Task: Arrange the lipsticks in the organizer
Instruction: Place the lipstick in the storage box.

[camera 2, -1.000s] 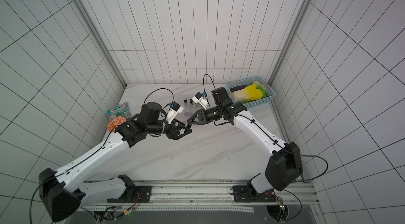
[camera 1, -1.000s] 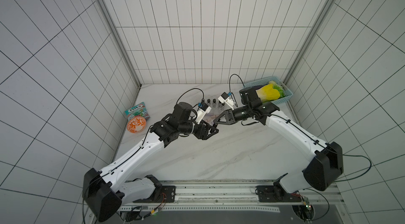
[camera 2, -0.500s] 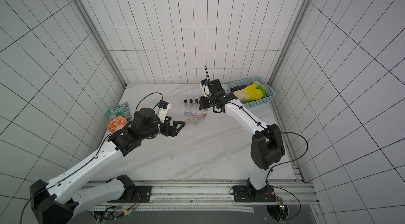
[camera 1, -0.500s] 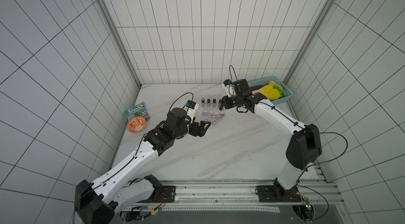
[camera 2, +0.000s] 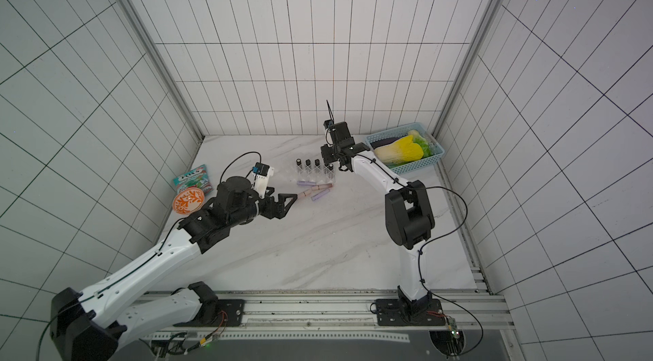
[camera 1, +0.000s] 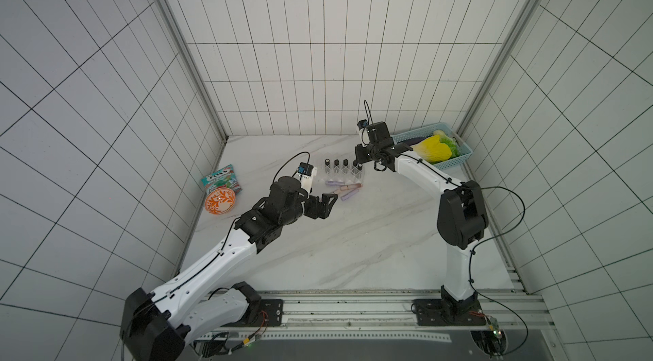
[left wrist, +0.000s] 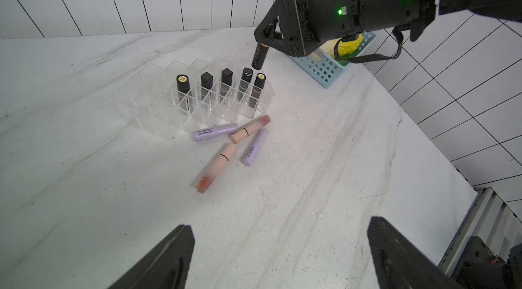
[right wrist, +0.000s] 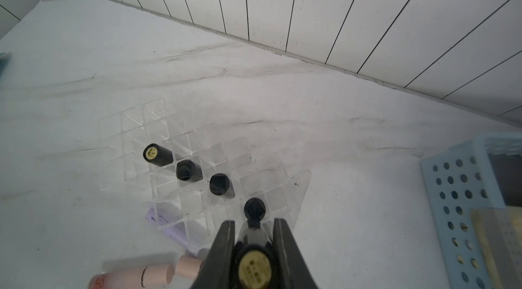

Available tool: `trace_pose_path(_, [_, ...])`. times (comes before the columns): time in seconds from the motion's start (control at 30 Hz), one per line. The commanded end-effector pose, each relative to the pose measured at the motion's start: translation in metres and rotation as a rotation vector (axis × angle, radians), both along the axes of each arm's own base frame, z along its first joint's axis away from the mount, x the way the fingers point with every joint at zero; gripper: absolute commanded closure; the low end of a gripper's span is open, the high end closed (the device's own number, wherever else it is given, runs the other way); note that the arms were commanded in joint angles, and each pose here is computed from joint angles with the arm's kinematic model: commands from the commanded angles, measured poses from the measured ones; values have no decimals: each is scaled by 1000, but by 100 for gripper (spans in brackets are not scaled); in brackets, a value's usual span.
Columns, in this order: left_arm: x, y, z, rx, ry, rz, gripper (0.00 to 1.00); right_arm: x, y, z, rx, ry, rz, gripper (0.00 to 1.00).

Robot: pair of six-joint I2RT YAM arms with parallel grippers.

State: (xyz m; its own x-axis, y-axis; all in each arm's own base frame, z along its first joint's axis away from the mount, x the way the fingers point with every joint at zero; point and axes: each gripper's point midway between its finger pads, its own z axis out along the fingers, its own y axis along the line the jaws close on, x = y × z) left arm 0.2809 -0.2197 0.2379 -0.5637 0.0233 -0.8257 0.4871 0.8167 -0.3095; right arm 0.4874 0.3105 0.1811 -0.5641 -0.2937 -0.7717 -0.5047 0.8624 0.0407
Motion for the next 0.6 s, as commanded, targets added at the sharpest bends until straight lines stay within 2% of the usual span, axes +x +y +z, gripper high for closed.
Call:
trace_pose_path(0.0, [3, 2, 10, -22, -44, 11, 6, 10, 9, 3, 35, -10, 15, 87])
trace_pose_path(0.57, [5, 4, 9, -31, -39, 16, 6, 4, 23, -24, 74, 79, 58, 87])
